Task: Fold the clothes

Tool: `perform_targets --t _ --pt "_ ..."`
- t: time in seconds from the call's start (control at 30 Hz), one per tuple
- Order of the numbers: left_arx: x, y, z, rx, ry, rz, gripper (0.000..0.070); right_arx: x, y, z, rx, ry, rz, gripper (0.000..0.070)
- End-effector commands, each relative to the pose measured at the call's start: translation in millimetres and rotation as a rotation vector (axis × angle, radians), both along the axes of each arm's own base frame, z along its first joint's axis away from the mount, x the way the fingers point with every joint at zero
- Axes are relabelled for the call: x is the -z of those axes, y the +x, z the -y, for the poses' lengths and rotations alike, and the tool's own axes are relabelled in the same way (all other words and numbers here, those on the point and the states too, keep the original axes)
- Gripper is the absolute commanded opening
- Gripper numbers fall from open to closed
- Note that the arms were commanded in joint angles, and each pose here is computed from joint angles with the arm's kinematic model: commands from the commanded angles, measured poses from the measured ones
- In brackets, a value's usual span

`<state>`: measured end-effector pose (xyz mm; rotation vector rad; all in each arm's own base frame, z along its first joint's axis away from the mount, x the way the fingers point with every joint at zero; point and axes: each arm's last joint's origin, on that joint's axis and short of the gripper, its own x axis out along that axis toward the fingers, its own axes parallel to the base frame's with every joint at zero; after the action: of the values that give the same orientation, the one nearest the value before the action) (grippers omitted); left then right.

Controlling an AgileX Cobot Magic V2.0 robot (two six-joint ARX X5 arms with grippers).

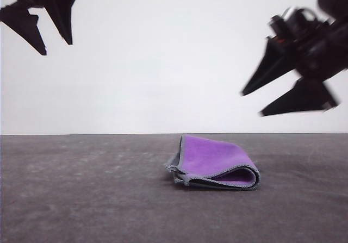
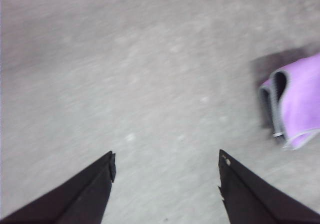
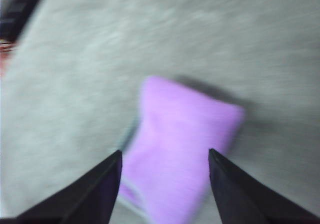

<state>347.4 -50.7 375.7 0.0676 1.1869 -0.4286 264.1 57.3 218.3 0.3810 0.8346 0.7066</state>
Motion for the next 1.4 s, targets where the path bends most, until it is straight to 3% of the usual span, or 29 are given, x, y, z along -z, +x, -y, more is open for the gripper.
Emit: perform_targets --t 0.0,0.13,0.4,0.63,0.7,0.73,0.77,0.8,1.37 --pt "-10.4 -4.3 -1.2 -0.009 0.005 0.033 0.0394 -14.2 -5.5 7.6 0.044 -0.124 0.093 0.0348" --pt "-21.3 -15.6 -5.5 -0.023 0.004 0.058 0.0394 -37.3 -29.8 25.9 0.16 -0.279 0.159 0.0348" --pt "-26.5 -45.8 -9.0 -0.041 -0.006 0.11 0.0393 -53.6 -65.7 48.3 0.283 -0.467 0.147 0.0348" --pt "-0.4 -65.6 -11.4 -0.067 -0.018 0.106 0.0393 -53.6 -66.9 50.1 0.286 -0.468 0.142 0.0347" --pt "4.0 -67.5 -11.5 -0.067 -0.016 0.092 0.0381 -53.8 -66.7 50.1 0.288 -0.467 0.142 0.0262" --pt "4.8 -67.8 -11.6 -0.065 -0.014 0.087 0.0282 -53.7 -66.8 50.1 0.287 -0.468 0.142 0.0116" --pt "5.3 -67.9 -11.5 -0.063 -0.013 0.085 0.0157 -53.6 -66.8 50.1 0.286 -0.469 0.142 0.0025" --pt "5.2 -67.8 -11.5 -0.058 -0.011 0.087 0.0001 -53.7 -66.8 50.2 0.284 -0.471 0.144 0.0013" --pt "4.7 -67.4 -11.3 -0.122 -0.039 0.072 0.0004 -55.7 -64.8 50.1 0.32 -0.44 0.151 0.0012"
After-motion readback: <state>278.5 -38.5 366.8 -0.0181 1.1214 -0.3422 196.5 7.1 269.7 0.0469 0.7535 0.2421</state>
